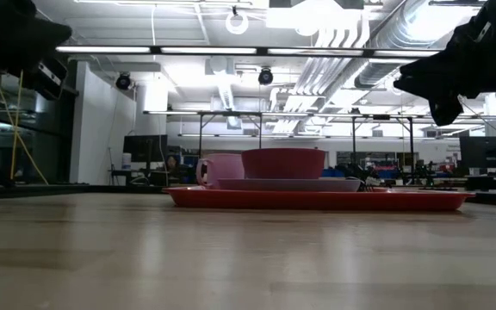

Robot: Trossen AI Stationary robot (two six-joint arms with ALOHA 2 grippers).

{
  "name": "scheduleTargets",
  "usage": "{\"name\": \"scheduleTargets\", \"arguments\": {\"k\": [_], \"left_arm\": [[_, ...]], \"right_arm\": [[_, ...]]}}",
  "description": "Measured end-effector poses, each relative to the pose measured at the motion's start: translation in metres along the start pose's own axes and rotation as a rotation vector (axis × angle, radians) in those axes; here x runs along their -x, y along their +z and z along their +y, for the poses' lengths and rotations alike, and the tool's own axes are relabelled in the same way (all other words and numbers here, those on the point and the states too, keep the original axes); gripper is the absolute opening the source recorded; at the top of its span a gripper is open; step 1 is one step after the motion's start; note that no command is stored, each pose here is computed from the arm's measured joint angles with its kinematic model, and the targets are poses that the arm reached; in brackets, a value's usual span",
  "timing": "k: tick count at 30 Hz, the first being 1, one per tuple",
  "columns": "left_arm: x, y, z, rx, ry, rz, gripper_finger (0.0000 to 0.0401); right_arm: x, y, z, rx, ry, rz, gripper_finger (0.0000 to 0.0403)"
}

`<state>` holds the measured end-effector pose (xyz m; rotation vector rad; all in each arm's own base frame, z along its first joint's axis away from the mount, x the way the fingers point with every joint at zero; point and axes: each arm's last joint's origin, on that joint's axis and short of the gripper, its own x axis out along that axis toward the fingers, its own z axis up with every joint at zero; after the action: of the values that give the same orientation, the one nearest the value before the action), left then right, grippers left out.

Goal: Set up tray
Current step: Return to Home Position

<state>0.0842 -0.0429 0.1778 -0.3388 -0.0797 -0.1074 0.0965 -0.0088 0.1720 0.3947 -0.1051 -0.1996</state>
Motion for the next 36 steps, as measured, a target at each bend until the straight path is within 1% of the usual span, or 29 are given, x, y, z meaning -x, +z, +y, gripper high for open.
{"name": "scheduleTargets", "arguments": {"k": [3, 6, 9, 16, 19, 24, 26, 36], "left_arm": [[0.0, -0.004, 0.002, 0.0, 0.023, 0.037, 0.004], [-0.002, -0.004, 0.005, 0.003, 0.035, 0.032, 0.004], [-0.004, -0.003, 0.009, -0.014, 0.014, 0.038, 0.004], [-0.008, -0.002, 0.019, 0.001, -0.045, 0.077, 0.004], [-0.009, -0.001, 0.022, 0.012, -0.045, 0.079, 0.004], [-0.009, -0.002, 0.025, 0.024, -0.027, 0.093, 0.004], [-0.009, -0.002, 0.025, 0.019, -0.03, 0.092, 0.004], [-0.009, -0.003, 0.025, 0.016, -0.032, 0.094, 0.004]], "right_arm": [[0.0, 0.0, 0.0, 0.0, 0.001, -0.003, 0.0108], [0.0, 0.0, 0.0, 0.003, 0.002, -0.005, 0.0108], [0.0, 0.0, 0.0, -0.001, 0.004, -0.004, 0.0108], [0.0, -0.001, 0.001, 0.01, 0.023, 0.014, 0.0108], [0.0, -0.001, 0.0, 0.005, 0.023, 0.015, 0.0108], [0.0, -0.001, 0.0, -0.128, 0.022, 0.018, 0.0108], [0.0, -0.001, 0.0, -0.16, 0.021, 0.019, 0.0108], [0.0, -0.001, 0.0, -0.175, 0.02, 0.021, 0.0108]]}}
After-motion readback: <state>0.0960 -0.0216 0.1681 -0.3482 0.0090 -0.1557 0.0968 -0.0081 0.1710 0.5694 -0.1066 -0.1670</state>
